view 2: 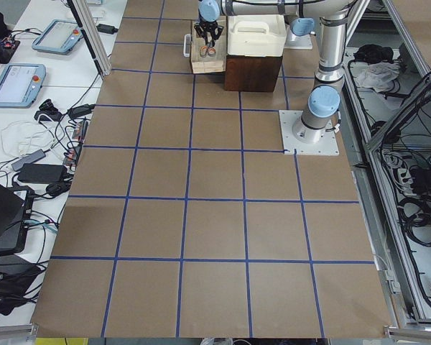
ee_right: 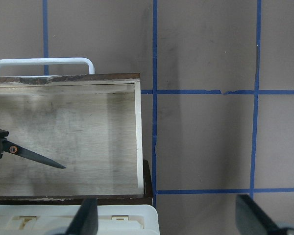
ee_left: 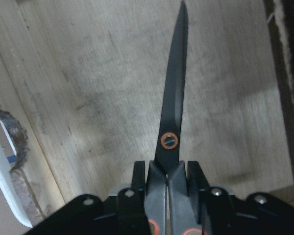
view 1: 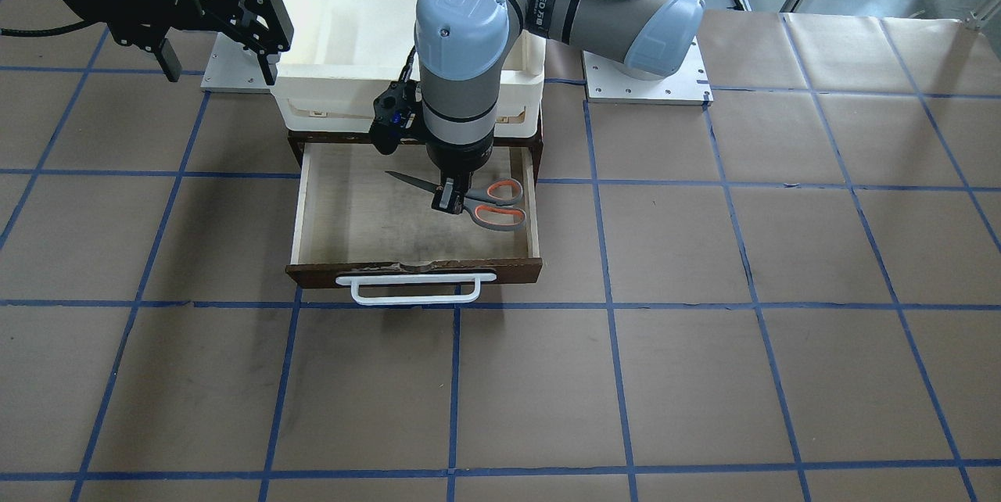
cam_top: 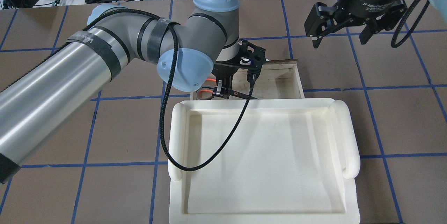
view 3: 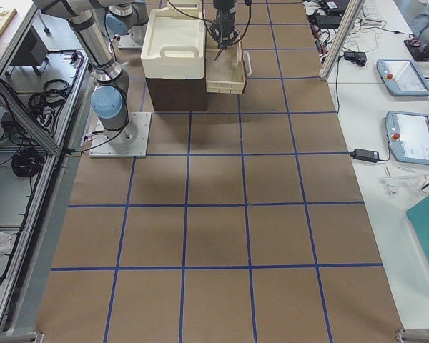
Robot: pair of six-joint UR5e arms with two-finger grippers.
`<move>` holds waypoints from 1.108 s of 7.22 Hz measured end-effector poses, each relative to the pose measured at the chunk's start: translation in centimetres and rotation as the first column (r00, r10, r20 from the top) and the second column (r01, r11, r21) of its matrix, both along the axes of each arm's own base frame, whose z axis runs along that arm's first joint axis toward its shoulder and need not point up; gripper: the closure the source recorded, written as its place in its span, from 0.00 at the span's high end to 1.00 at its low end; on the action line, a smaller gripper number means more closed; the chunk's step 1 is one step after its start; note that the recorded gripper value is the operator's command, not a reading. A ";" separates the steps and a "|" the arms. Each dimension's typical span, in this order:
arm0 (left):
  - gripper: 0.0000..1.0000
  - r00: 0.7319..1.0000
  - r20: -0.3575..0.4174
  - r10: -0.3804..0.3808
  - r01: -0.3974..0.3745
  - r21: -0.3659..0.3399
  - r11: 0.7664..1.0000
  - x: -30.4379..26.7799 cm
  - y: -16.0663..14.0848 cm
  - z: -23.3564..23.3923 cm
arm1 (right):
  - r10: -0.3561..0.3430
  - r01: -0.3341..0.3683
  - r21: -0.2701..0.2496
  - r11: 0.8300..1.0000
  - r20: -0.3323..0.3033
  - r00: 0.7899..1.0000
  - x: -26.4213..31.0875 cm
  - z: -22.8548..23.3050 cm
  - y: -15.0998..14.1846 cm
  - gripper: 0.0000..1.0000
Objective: Place scissors in drawer with both arms
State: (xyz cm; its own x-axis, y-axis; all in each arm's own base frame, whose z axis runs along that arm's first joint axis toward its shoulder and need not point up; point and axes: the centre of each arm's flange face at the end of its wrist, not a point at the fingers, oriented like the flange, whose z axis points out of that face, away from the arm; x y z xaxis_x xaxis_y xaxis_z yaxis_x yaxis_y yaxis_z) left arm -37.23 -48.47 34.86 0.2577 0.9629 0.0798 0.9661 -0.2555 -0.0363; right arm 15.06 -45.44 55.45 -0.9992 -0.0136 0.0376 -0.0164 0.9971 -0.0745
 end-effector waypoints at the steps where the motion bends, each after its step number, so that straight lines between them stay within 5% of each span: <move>1: 0.81 1.000 0.002 0.021 -0.021 0.001 1.000 0.0 0.0 -0.1 | 0.001 -0.001 -0.009 1.000 0.005 1.000 0.0 0.2 0.0 1.00; 4: 0.79 0.997 -0.008 0.081 -0.081 -0.026 0.996 0.4 0.0 1.6 | 0.018 -0.017 -0.023 1.000 0.051 0.999 0.5 0.7 0.4 1.00; 6: 0.80 0.969 -0.043 0.242 -0.244 -0.079 0.966 2.5 -1.0 5.6 | 0.033 -0.032 -0.025 0.999 0.049 0.998 0.5 0.8 0.5 1.00; 7: 0.80 0.921 -0.065 0.384 -0.389 -0.099 0.916 4.5 -1.8 7.6 | 0.036 -0.035 -0.026 0.999 0.044 0.998 0.4 0.8 0.5 1.00; 8: 0.84 0.830 -0.090 0.551 -0.558 -0.109 0.822 6.7 -2.2 9.7 | 0.037 -0.036 -0.025 0.999 0.042 0.998 0.4 0.8 0.5 1.00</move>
State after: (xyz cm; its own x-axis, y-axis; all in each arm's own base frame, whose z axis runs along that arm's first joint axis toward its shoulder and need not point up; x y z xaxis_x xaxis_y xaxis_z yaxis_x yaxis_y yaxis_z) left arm -30.53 -50.66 44.53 -0.3227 0.9452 -0.0495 0.9436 0.3172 -0.0950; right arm 15.48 -44.96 56.27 -0.9987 -0.0498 -0.0040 -0.0492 0.9937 -0.1003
